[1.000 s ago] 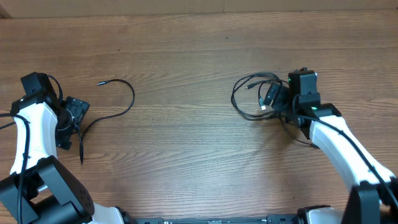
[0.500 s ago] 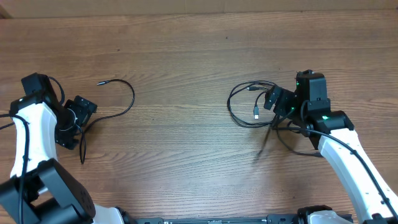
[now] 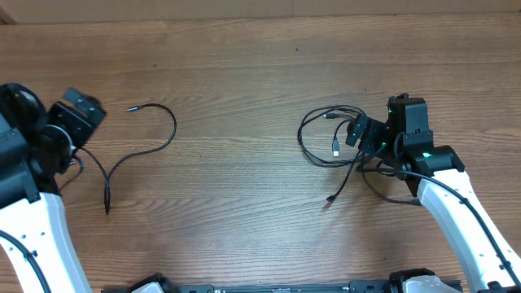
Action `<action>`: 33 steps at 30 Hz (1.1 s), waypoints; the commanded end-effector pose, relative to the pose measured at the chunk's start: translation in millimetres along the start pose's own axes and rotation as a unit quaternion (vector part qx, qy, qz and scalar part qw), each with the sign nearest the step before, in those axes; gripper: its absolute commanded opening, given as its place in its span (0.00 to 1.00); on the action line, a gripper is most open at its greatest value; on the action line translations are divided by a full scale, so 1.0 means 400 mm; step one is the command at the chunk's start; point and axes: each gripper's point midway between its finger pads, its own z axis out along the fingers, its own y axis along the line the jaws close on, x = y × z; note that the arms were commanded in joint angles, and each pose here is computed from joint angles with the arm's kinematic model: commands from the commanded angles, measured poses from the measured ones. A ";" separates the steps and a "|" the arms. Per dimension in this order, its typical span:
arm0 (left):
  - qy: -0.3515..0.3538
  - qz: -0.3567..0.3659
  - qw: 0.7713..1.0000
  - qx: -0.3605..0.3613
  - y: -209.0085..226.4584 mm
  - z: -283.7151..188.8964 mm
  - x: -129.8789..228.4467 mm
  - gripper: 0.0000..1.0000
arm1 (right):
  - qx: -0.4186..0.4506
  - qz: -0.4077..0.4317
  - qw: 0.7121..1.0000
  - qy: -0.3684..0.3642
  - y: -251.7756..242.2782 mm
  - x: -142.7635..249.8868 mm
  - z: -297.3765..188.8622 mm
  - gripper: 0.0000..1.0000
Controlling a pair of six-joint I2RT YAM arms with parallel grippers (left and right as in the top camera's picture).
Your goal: Untangle cables
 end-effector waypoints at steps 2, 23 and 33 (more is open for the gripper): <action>0.061 0.080 0.993 0.063 -0.097 0.013 0.089 1.00 | -0.008 0.002 1.000 -0.011 0.009 -0.017 -0.020 1.00; -0.008 -0.078 0.957 -0.278 0.126 0.068 0.130 0.32 | -0.005 0.002 1.000 -0.007 0.006 -0.012 -0.019 1.00; -0.070 -0.142 0.930 -0.331 0.210 0.052 0.081 1.00 | -0.006 0.002 1.000 -0.007 0.006 -0.012 -0.019 1.00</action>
